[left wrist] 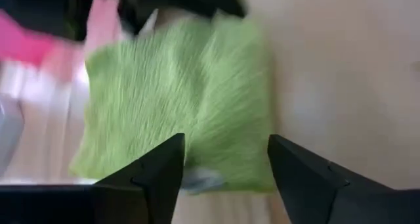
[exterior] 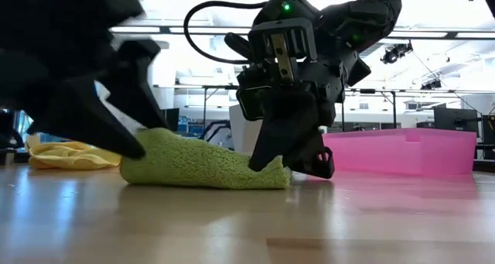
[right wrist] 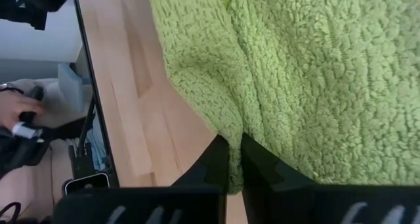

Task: Roll microfiber towels into tight, uniform cylinder then place into a basket
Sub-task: Roll the green towel

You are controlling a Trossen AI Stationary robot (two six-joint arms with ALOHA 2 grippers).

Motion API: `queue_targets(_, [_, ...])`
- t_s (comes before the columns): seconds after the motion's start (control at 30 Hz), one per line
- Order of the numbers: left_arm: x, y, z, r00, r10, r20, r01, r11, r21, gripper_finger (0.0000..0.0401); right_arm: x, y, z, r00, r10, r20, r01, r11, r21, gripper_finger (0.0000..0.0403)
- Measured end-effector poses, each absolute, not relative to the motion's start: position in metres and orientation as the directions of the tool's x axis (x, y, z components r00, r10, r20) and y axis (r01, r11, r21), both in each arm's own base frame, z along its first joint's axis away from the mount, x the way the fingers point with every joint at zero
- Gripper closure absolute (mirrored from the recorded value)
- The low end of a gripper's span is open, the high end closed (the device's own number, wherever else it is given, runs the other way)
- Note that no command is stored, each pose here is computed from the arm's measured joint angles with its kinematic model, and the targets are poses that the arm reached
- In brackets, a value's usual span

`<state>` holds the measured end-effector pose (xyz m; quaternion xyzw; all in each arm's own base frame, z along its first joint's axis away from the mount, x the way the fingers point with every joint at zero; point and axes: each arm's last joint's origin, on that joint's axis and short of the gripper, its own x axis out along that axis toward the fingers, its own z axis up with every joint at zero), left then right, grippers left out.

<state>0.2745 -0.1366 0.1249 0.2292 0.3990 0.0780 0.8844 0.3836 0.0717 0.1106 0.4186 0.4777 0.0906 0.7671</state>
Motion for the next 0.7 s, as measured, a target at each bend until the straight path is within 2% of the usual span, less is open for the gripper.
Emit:
queue_targets(0.17, [0.279, -0.12, 0.115, 0.598, 0.261, -0.758, 0.06, 0.928, 0.367, 0.0168, 0.384, 0.072, 0.111, 0.53, 0.539, -0.655, 0.257, 0.634, 0.729, 0.0394])
queue_targets(0.3, [0.284, -0.117, 0.112, 0.593, 0.227, -0.773, 0.037, 0.951, 0.308, 0.0178, 0.384, 0.072, 0.111, 0.529, 0.538, -0.656, 0.251, 0.639, 0.727, 0.0394])
queue_targets(0.43, [0.284, -0.118, 0.112, 0.587, 0.179, -0.79, 0.024, 0.971, 0.238, 0.0218, 0.383, 0.072, 0.111, 0.526, 0.538, -0.659, 0.243, 0.647, 0.722, 0.0393])
queue_targets(0.6, [0.284, -0.121, 0.111, 0.568, 0.097, -0.817, 0.022, 0.991, 0.133, 0.0294, 0.384, 0.072, 0.111, 0.53, 0.533, -0.659, 0.222, 0.663, 0.715, 0.0393])
queue_targets(0.7, [0.284, -0.121, 0.11, 0.565, 0.093, -0.82, 0.003, 0.993, 0.115, 0.0335, 0.384, 0.072, 0.111, 0.534, 0.526, -0.662, 0.225, 0.667, 0.711, 0.0393])
